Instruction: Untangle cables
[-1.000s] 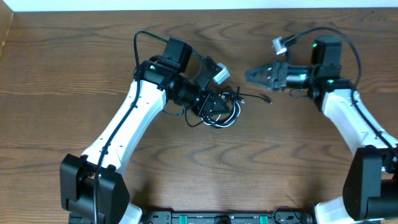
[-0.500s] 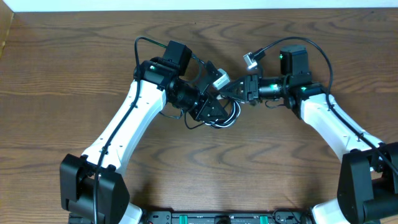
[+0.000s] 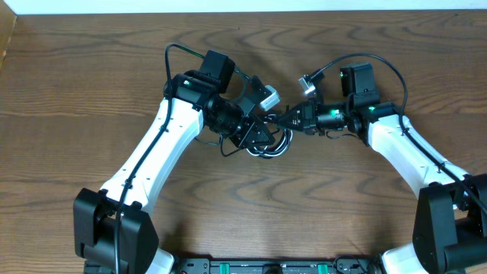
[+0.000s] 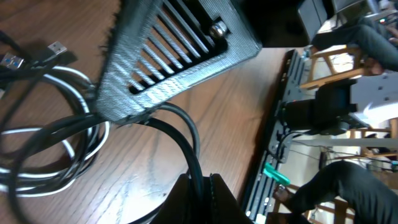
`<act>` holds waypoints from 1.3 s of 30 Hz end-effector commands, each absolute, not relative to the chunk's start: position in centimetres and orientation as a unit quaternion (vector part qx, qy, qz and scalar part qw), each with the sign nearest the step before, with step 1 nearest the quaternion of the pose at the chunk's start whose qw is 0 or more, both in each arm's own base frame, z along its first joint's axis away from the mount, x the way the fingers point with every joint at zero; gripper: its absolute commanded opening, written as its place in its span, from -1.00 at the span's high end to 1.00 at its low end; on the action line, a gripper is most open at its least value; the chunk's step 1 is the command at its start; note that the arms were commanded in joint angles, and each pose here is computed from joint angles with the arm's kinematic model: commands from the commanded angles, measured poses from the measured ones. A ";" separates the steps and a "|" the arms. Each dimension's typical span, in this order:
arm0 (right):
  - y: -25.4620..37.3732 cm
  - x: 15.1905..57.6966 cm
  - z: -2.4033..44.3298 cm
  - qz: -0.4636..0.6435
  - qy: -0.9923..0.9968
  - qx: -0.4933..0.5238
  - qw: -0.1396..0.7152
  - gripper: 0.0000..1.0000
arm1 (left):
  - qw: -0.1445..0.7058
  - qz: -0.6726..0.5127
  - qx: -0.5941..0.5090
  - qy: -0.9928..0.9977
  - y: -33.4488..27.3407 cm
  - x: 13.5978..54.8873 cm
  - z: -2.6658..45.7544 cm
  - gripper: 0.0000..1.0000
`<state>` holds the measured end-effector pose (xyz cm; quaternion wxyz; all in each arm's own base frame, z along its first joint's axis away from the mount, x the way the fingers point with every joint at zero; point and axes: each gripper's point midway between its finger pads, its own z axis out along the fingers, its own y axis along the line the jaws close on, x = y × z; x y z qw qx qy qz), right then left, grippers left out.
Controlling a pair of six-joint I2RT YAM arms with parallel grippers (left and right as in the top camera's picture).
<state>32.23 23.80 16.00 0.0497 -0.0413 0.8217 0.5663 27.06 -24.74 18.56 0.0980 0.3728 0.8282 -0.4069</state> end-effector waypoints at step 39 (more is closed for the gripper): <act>15.1 36.4 14.7 0.525 0.839 0.018 0.139 0.35 | 0.084 -0.365 0.343 0.861 -23.8 27.9 16.8 -0.04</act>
